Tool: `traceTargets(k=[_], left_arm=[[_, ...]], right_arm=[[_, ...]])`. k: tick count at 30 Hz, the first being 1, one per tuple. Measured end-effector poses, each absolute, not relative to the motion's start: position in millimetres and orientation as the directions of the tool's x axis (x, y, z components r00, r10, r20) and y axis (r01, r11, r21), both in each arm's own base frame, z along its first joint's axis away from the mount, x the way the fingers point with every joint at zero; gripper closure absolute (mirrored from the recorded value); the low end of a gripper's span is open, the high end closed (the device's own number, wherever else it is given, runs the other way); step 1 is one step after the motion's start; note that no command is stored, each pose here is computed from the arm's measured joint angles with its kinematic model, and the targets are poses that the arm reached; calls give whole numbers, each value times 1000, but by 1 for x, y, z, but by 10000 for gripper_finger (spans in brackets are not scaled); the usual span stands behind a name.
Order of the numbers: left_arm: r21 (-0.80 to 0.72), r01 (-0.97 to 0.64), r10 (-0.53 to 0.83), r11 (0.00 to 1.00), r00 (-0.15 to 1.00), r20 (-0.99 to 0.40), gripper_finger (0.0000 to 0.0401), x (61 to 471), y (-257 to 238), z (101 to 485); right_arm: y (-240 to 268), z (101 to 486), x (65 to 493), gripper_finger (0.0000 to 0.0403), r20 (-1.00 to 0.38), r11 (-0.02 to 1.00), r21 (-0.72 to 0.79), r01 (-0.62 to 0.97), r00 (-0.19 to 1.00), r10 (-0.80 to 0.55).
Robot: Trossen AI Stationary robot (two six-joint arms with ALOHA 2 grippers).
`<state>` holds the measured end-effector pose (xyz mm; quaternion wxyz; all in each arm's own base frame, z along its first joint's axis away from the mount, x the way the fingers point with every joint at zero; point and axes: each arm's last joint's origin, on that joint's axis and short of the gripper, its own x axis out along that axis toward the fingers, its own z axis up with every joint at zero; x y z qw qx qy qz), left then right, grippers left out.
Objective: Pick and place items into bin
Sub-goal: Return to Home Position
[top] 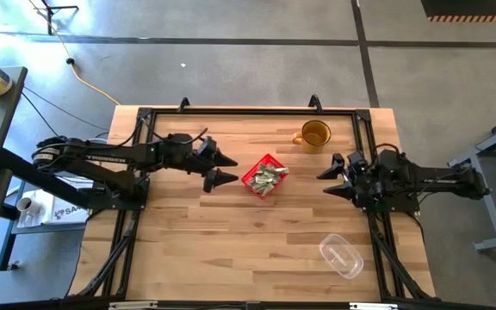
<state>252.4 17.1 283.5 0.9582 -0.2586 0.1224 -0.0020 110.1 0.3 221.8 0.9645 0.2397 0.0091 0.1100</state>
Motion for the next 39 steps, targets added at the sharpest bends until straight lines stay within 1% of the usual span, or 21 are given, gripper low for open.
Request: traceTargets(k=[7, 9, 11, 15, 18, 24, 28, 32, 36, 39], left_arm=[[-491, -110, -55, 864, 949, -309, 45, 252, 15, 276], [-488, -154, -26, 859, 939, -343, 45, 240, 21, 277], [-481, -177, 25, 859, 952, -307, 45, 230, 24, 289], [-481, -190, 18, 856, 941, -338, 45, 211, 23, 293], [-479, -185, 60, 858, 963, -263, 46, 201, 24, 307], [-482, -160, 61, 861, 975, -215, 46, 184, 21, 318], [-485, -123, 63, 866, 988, -139, 45, 165, 19, 330], [-483, -68, 66, 873, 998, -20, 45, 139, 16, 337], [-479, -36, 65, 877, 997, 43, 46, 123, 14, 327], [-480, -38, 65, 877, 997, 39, 45, 120, 13, 309]], right_arm=[[0, 217, 110, 136, -9, 859, 477, -186, 976, 216], [0, 217, 110, 136, -13, 860, 476, -185, 976, 216], [0, 217, 110, 136, -15, 859, 478, -183, 976, 216], [0, 217, 108, 136, -8, 860, 475, -186, 976, 216], [1, 220, 104, 136, 19, 860, 470, -200, 976, 216], [1, 227, 91, 136, 116, 864, 441, -242, 970, 213], [1, 231, 83, 136, 172, 871, 421, -255, 965, 199], [1, 234, 77, 136, 218, 872, 405, -274, 955, 199], [2, 233, 77, 136, 209, 871, 407, -277, 956, 206], [2, 230, 79, 136, 210, 869, 409, -280, 955, 209]])
